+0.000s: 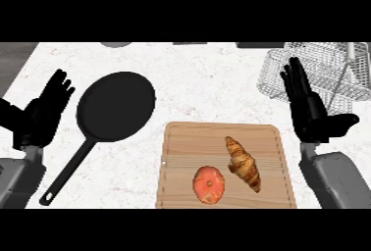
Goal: Pick the croissant from the cutting board and place it in the tiered basket
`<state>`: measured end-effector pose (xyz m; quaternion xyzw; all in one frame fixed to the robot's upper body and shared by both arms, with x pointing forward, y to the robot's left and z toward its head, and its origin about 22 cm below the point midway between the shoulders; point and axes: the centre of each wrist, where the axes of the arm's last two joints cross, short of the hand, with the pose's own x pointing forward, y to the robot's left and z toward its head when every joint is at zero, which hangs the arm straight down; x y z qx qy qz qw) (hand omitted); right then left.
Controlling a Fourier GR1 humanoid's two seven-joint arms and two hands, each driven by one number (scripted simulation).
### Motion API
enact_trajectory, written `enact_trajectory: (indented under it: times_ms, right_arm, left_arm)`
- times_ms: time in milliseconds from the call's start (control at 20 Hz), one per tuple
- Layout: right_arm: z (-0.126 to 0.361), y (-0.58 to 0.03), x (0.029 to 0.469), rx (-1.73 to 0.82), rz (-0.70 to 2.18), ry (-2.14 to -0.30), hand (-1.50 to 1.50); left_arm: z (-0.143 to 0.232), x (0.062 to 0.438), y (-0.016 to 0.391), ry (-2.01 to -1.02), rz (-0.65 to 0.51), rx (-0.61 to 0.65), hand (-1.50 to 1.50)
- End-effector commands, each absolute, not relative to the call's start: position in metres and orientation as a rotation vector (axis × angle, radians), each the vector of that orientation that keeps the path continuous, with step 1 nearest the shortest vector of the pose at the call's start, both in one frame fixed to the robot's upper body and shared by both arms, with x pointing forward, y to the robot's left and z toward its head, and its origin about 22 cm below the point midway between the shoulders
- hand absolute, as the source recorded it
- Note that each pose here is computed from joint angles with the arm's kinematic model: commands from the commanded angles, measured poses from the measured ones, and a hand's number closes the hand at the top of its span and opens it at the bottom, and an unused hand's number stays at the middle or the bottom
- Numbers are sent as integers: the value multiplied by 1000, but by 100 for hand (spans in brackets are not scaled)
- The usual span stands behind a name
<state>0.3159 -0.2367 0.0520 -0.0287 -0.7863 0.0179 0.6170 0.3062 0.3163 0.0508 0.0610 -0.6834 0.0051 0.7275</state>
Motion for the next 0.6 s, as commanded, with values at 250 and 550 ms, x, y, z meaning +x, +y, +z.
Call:
enact_trajectory:
  times_ms: [250,550]
  right_arm:
    - [91,-218,339,793,103,-1881,150]
    - [20,-232,326,1068,74,-1512,-150]
  left_arm:
    - [61,309,250,-1713,-114,153,0]
    - [37,296,224,-1673,-140,119,0]
